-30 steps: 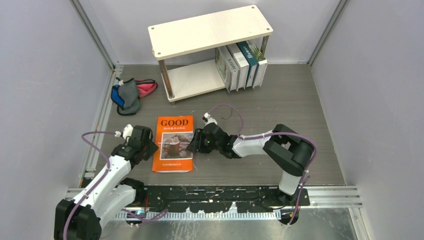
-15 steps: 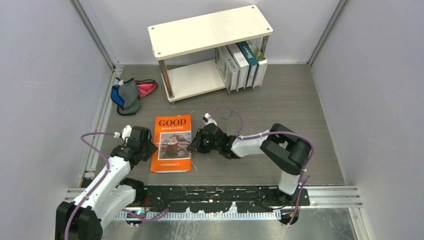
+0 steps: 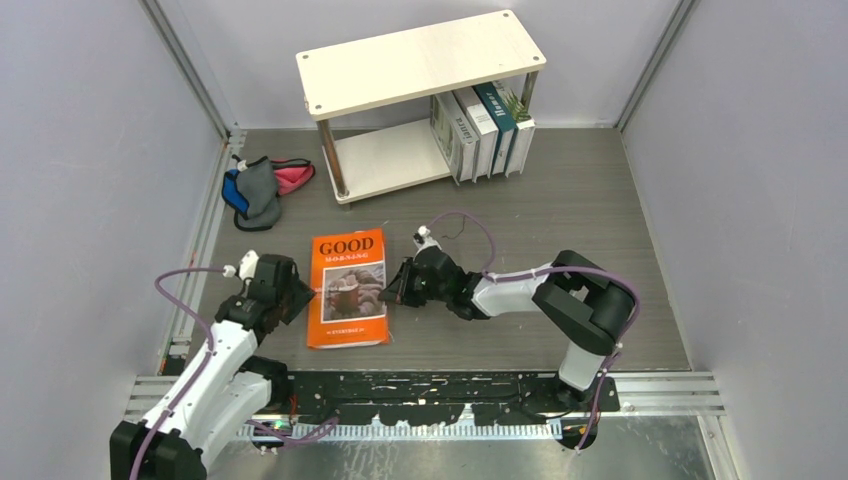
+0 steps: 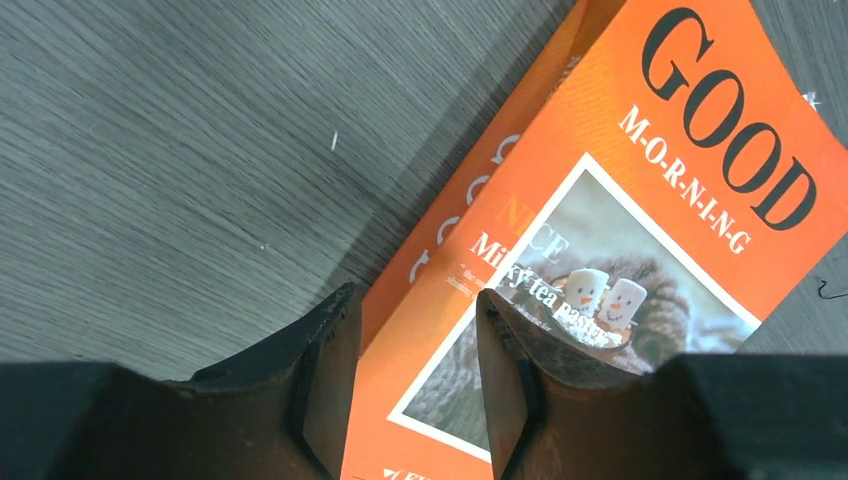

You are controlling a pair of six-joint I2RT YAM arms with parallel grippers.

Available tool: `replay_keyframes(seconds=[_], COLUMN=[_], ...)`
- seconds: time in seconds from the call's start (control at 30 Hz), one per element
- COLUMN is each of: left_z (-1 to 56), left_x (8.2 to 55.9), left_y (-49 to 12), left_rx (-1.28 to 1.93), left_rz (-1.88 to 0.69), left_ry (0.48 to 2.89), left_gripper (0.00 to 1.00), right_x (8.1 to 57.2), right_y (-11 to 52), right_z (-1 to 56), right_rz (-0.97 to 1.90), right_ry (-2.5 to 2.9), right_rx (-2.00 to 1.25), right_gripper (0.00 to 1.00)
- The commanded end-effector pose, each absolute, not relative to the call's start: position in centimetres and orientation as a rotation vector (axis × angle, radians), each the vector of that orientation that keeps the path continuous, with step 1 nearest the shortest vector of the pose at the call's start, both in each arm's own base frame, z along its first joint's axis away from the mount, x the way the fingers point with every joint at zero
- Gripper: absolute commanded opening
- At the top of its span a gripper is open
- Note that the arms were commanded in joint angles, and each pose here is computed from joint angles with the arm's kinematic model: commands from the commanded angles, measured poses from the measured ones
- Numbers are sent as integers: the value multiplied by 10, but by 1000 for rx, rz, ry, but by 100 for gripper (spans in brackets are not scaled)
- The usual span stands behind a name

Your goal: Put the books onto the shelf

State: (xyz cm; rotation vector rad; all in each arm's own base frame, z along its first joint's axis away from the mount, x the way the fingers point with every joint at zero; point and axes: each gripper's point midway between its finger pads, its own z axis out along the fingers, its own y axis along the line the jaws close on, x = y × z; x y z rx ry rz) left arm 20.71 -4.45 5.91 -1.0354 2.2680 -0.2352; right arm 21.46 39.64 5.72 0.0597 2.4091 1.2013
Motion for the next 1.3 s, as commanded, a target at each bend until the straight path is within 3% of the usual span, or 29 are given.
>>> replay_keyframes(seconds=[0.0,0.3,0.77,1.27], left_z=[62,63,82,100], left_x=[207,217,233,210], left_y=[-44,-58,-93,-86], left_rx=[-1045,-1056,-1107,-1266], left_rz=[-253,-398,-787,-940], left_ry=[2253,2200,2026,1832], left_gripper=[48,57,60,65], right_x=[231,244,250,253], right_y=[388,354,329,323], right_z=[100,125,149,155], right_rz=[1317,1454,1612,1675], right_ry=[2286,2237,2152,2117], right_rx=[117,257,395,427], right_gripper=[1,1,1,1])
